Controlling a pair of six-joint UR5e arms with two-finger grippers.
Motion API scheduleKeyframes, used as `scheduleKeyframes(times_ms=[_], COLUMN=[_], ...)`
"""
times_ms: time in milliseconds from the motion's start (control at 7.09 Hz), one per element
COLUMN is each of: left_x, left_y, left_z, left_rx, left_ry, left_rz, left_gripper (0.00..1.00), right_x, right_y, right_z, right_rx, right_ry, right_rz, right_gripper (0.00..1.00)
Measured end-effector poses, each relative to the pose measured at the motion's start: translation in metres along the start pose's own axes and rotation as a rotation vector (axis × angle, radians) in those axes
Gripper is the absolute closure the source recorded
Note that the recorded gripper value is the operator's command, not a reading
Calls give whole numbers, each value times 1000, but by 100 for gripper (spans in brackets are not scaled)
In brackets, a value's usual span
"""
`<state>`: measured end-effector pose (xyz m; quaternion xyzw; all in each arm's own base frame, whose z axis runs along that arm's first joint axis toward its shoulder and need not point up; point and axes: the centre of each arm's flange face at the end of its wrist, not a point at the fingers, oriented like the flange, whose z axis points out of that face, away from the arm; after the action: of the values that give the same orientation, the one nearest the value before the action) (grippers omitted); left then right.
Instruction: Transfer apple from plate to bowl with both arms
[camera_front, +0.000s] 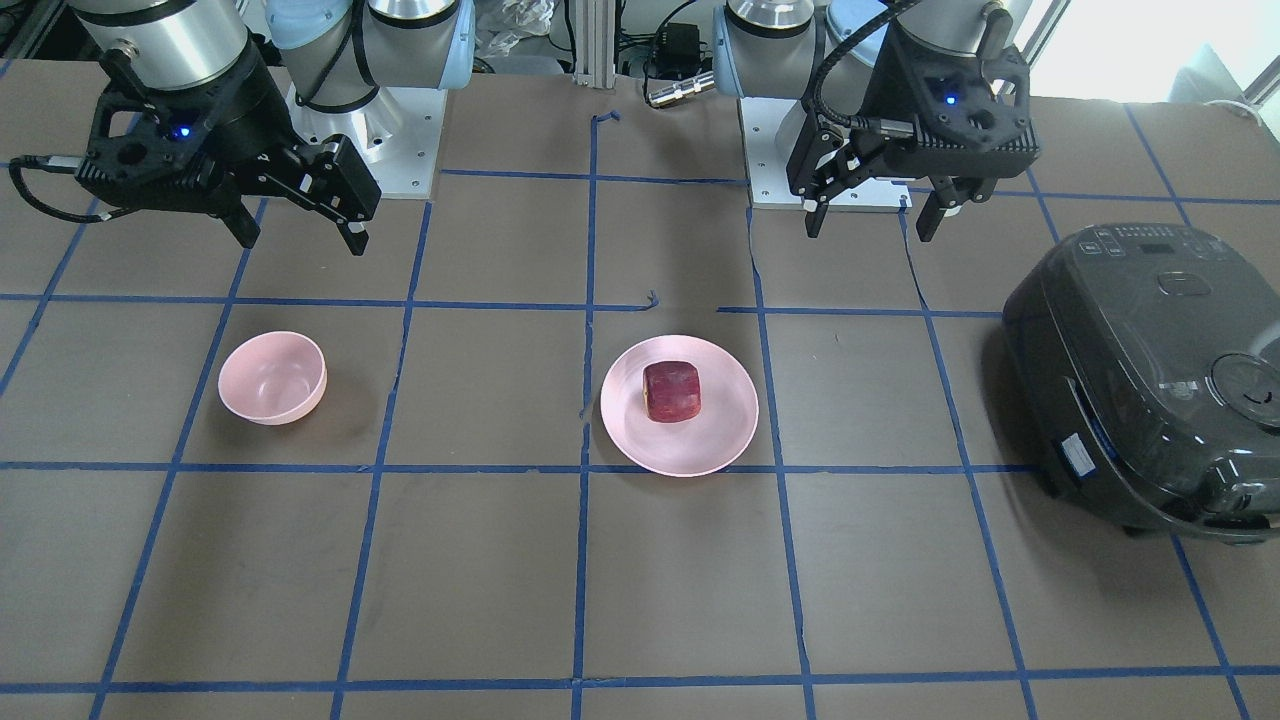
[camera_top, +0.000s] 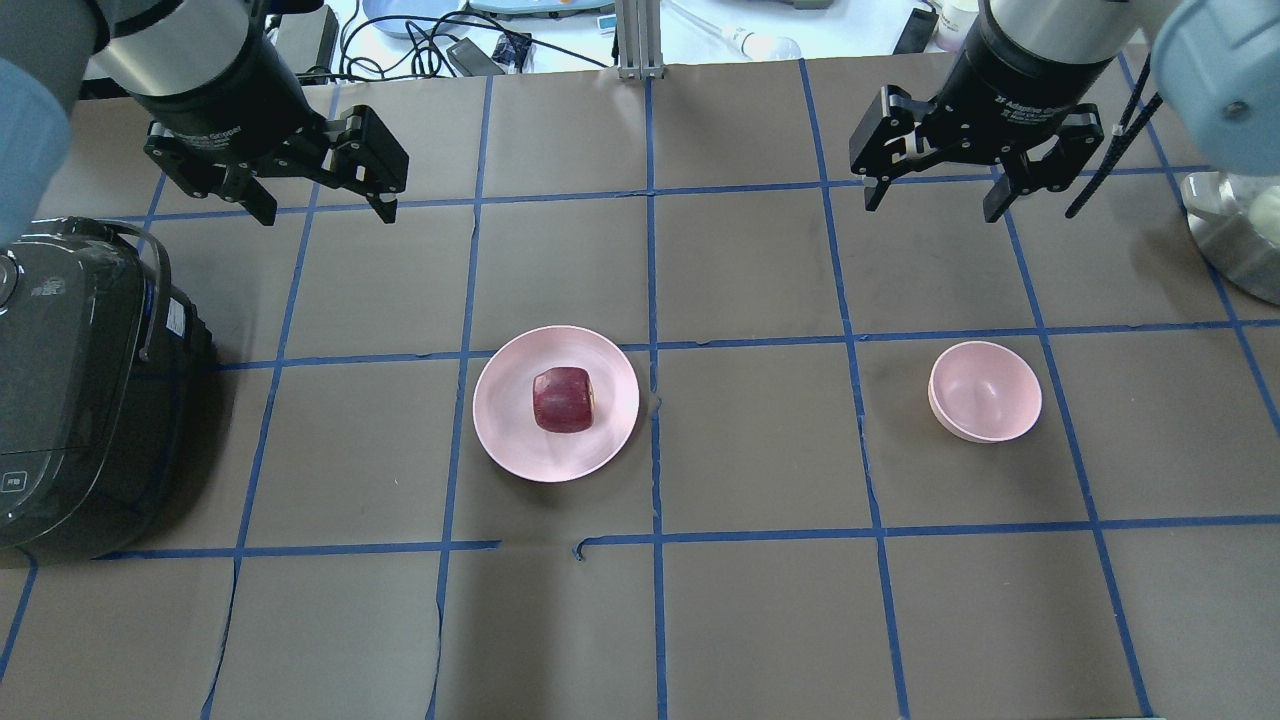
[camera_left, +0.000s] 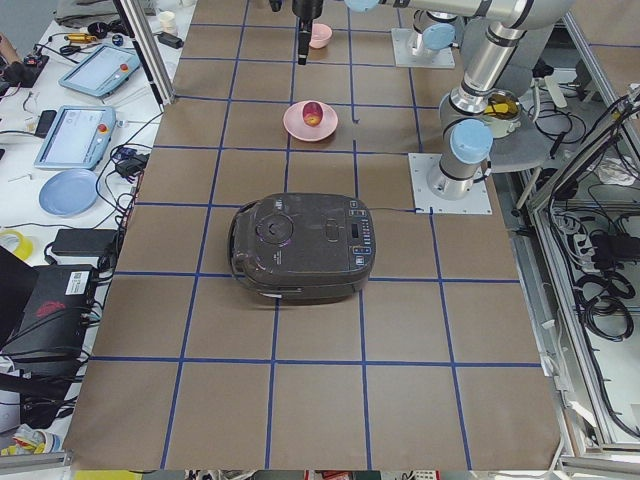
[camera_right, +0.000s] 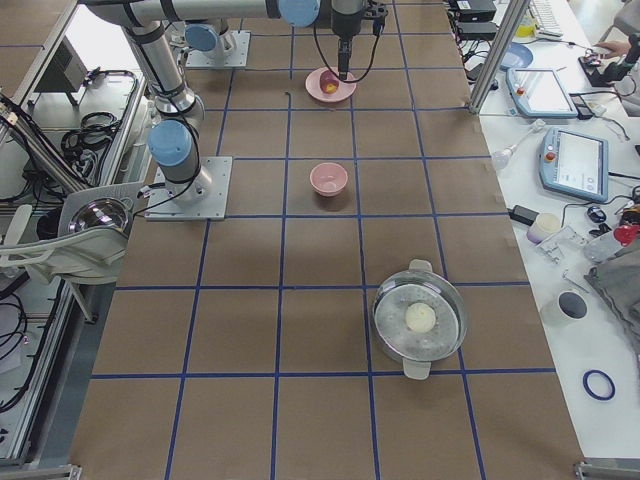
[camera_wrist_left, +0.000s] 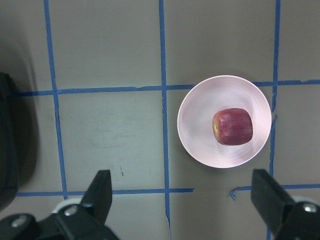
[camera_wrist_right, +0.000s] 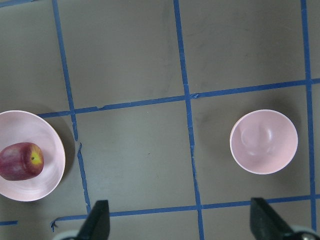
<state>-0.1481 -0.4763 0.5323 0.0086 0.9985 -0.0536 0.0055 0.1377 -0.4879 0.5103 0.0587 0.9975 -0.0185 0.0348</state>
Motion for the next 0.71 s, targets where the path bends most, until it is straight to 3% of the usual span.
scheduleKeyframes(times_ms=[705], left_x=[0], left_y=[1], left_z=[-2], left_rx=[4], left_ry=[0], left_rz=[1], left_gripper=[0], right_x=[2], right_y=[4], right_z=[-4], right_rx=[9], right_ry=[6], right_rz=[1], right_gripper=[0])
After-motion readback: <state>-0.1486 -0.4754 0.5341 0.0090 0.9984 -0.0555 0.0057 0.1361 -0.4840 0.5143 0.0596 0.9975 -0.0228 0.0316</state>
